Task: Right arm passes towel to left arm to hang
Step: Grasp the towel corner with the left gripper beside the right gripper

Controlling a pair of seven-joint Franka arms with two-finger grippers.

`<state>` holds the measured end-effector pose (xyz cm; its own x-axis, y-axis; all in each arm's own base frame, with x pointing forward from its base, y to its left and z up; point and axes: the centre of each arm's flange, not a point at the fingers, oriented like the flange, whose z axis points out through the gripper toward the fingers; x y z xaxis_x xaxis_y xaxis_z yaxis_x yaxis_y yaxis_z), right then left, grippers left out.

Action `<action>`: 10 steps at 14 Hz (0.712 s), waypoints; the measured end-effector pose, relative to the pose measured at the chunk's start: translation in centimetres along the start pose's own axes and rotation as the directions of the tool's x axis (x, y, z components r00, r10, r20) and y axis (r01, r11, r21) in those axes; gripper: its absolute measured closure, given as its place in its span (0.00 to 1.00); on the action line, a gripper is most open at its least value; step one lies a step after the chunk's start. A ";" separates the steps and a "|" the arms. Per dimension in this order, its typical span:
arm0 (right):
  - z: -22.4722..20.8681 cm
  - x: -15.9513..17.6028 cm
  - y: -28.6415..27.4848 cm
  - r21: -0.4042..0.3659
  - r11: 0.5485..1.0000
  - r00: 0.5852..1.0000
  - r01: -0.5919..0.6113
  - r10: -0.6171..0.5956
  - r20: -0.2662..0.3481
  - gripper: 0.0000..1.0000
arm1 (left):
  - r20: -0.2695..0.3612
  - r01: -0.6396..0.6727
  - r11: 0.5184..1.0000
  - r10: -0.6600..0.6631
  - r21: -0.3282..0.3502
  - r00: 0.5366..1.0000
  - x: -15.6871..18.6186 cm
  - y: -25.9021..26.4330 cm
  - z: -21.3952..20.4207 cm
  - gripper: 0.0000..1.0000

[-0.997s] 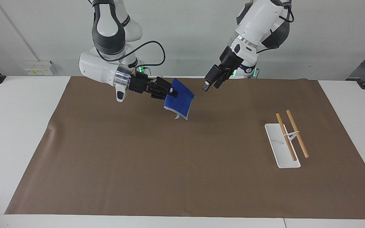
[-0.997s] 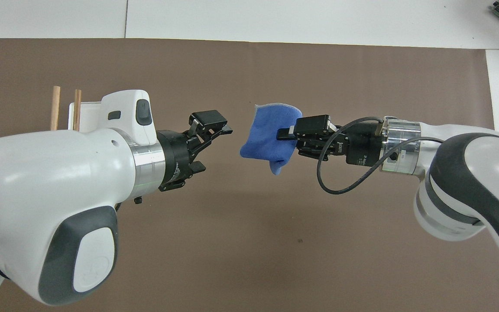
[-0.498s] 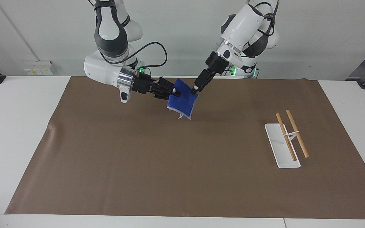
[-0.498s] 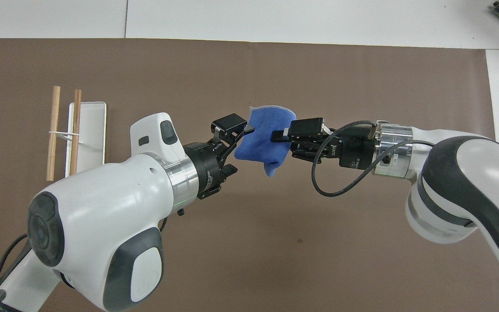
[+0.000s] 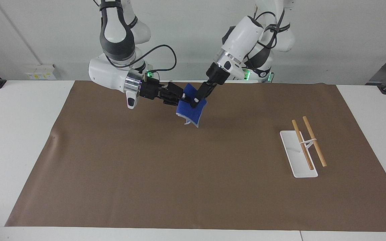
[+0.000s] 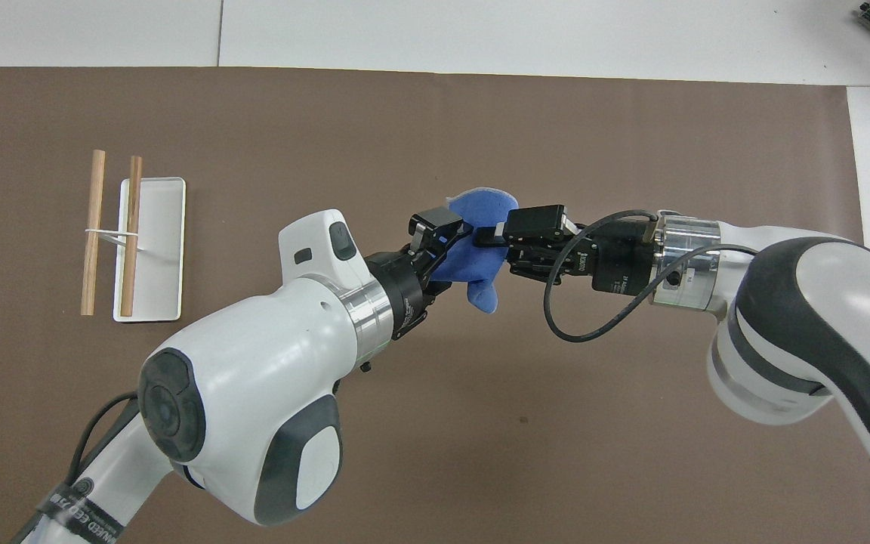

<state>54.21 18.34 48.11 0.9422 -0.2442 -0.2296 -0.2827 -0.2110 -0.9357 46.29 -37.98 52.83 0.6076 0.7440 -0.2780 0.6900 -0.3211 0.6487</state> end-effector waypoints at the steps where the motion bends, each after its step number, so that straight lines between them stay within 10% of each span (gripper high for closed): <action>1: 0.0 0.0 0.0 0.000 1.000 1.000 0.000 0.000 0.000 0.88 | -0.003 0.003 1.000 -0.003 -0.003 1.000 0.2 0.0 0.0 0.42; 5: 0.0 0.0 0.0 0.000 1.000 1.000 0.000 0.000 0.000 0.88 | -0.012 0.015 1.000 -0.016 -0.008 1.000 0.9 0.2 -0.1 0.86; 8: 0.0 0.0 0.0 0.000 1.000 1.000 0.000 0.000 0.000 0.88 | -0.022 0.071 0.997 -0.071 -0.016 0.997 2.0 0.4 -0.4 0.82; 10: -0.1 0.1 0.0 -0.003 1.000 1.000 0.000 0.000 -0.015 0.88 | -0.027 0.085 0.996 -0.085 -0.020 0.996 2.5 0.5 -0.5 0.98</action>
<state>54.31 18.23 48.07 0.9393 -0.2587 -0.2252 -0.2831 -0.2142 -0.9349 47.93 -36.00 52.86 0.5357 0.7843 -0.3129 0.7312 -0.2454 0.6365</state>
